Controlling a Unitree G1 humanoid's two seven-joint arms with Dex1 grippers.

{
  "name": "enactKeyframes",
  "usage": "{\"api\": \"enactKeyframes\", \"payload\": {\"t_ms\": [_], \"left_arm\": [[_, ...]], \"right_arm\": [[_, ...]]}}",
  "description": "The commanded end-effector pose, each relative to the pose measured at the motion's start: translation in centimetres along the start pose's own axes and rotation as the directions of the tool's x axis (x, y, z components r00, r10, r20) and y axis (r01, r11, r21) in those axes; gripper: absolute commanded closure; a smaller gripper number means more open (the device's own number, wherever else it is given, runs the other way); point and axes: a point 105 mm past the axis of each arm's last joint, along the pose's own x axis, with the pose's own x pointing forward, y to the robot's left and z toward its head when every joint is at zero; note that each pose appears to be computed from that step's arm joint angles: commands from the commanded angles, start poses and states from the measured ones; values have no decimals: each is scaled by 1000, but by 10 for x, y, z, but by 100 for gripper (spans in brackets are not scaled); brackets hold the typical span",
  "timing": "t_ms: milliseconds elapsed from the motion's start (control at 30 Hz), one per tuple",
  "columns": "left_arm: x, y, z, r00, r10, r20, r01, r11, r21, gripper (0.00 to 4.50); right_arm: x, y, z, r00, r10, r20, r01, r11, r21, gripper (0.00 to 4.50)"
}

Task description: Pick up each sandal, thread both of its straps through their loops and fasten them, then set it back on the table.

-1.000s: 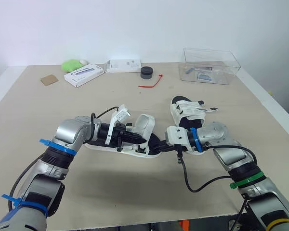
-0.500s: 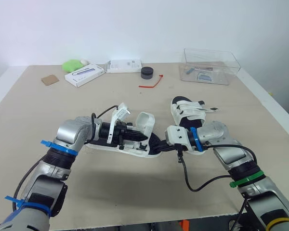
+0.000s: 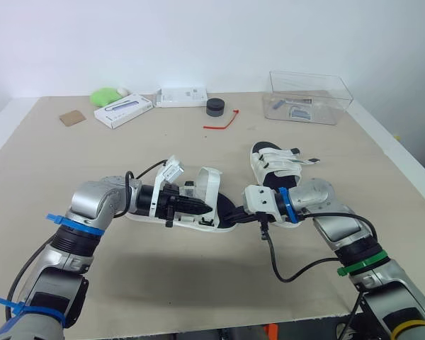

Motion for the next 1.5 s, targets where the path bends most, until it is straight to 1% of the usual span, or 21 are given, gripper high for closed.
{"api": "enactKeyframes", "payload": {"t_ms": [33, 233, 367, 433, 667, 800, 867, 967, 1167, 1267, 1300, 1367, 1467, 1500], "left_arm": [[0, 11, -23, 992, 66, -104, -70, 997, -40, 442], [1, 20, -24, 988, 104, -111, -106, 994, -9, 442], [0, 27, -19, 986, 137, -99, -136, 990, 22, 442], [0, 27, -16, 987, 129, -92, -127, 991, 28, 442], [-1, 20, -16, 993, 72, -92, -67, 996, 56, 442], [-1, 6, -8, 999, -5, -54, 8, 998, 57, 442], [-2, 2, -9, 998, -20, -61, 24, 998, 62, 442], [-3, 3, -18, 995, -3, -100, 13, 994, 104, 442], [0, -2, -25, 996, -22, -87, 30, 995, 97, 442], [-4, -8, -25, 994, -50, -93, 56, 996, 64, 442], [-6, -10, -23, 994, -67, -88, 73, 996, 59, 385], [-8, -15, -16, 993, -90, -74, 96, 992, 78, 333], [-10, -16, -4, 994, -98, -44, 103, 989, 108, 181], [-10, -16, 1, 995, -100, -26, 102, 988, 117, 150]], "right_arm": [[5, 10, -21, 996, 45, -71, -41, 998, 57, 450], [5, 11, -21, 996, 46, -71, -42, 998, 56, 450], [5, 11, -21, 996, 46, -71, -42, 998, 56, 450], [5, 11, -21, 996, 46, -71, -42, 998, 57, 450], [5, 12, -21, 996, 47, -72, -42, 997, 57, 450], [5, 13, -21, 996, 49, -72, -45, 997, 58, 450], [5, 13, -21, 996, 51, -72, -47, 997, 57, 450], [5, 13, -21, 996, 52, -72, -48, 997, 54, 450], [6, 13, -20, 996, 54, -72, -51, 997, 51, 450], [5, 12, -20, 996, 55, -74, -51, 997, 49, 450], [5, 12, -21, 996, 54, -75, -51, 998, 49, 450], [5, 11, -21, 996, 54, -76, -50, 998, 47, 450], [5, 9, -21, 996, 52, -77, -49, 998, 47, 450], [4, 9, -21, 996, 52, -78, -48, 998, 46, 450]]}}
